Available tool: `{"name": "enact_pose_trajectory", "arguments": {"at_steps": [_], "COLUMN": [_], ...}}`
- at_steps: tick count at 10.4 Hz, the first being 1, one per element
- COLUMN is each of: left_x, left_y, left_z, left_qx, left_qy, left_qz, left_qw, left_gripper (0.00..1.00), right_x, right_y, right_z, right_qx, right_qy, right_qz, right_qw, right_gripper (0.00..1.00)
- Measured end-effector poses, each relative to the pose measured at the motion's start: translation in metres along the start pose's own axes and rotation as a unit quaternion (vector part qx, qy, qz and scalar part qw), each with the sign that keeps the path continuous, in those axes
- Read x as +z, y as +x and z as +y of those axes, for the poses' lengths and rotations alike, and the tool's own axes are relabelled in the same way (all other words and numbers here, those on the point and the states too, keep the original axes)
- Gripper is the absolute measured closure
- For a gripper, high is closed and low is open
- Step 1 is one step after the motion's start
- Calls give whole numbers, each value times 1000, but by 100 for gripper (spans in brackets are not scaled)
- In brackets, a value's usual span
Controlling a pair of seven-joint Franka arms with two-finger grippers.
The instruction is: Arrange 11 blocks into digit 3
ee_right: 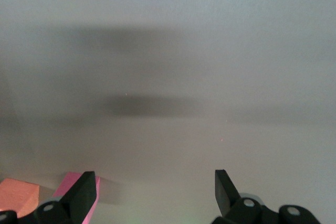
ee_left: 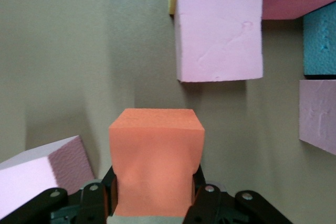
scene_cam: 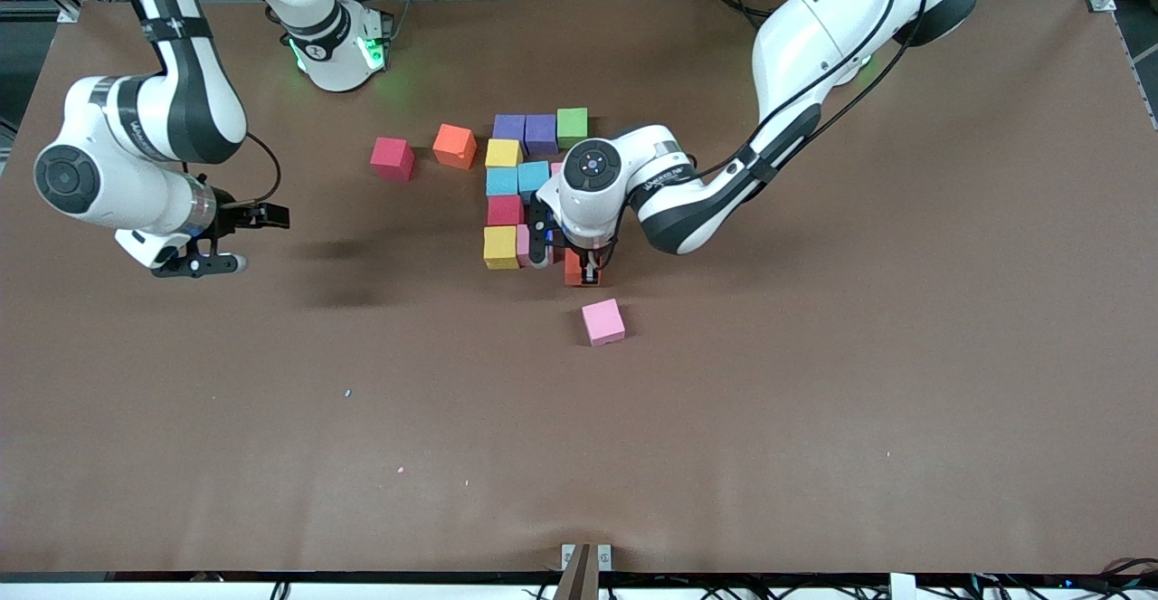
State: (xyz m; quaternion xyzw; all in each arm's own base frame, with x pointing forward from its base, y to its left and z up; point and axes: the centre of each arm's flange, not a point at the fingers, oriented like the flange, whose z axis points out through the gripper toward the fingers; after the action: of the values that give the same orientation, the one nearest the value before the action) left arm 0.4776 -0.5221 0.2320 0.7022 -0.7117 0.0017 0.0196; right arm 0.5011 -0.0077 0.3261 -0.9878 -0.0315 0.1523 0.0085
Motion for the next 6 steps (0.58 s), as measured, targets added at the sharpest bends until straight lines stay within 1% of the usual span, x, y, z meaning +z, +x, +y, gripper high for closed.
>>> {"name": "enact_pose_trajectory", "arguments": {"at_steps": [2, 4, 6], "left_x": [2, 2, 4], "left_y": [3, 3, 10], "left_z": [5, 6, 14], "left_qx": [4, 5, 10], "left_qy": [-2, -2, -5], "left_qz": [-2, -2, -1], "left_qw": [1000, 1000, 1000], "left_gripper": [46, 46, 46], "right_x": [16, 14, -2], "right_y": [-8, -16, -27], "right_z": [0, 2, 2], "right_qx": [0, 2, 2], "right_qy": [2, 5, 9], "right_qz": [-18, -27, -25], "right_qw": [1000, 1000, 1000], "right_gripper": [0, 0, 0]}}
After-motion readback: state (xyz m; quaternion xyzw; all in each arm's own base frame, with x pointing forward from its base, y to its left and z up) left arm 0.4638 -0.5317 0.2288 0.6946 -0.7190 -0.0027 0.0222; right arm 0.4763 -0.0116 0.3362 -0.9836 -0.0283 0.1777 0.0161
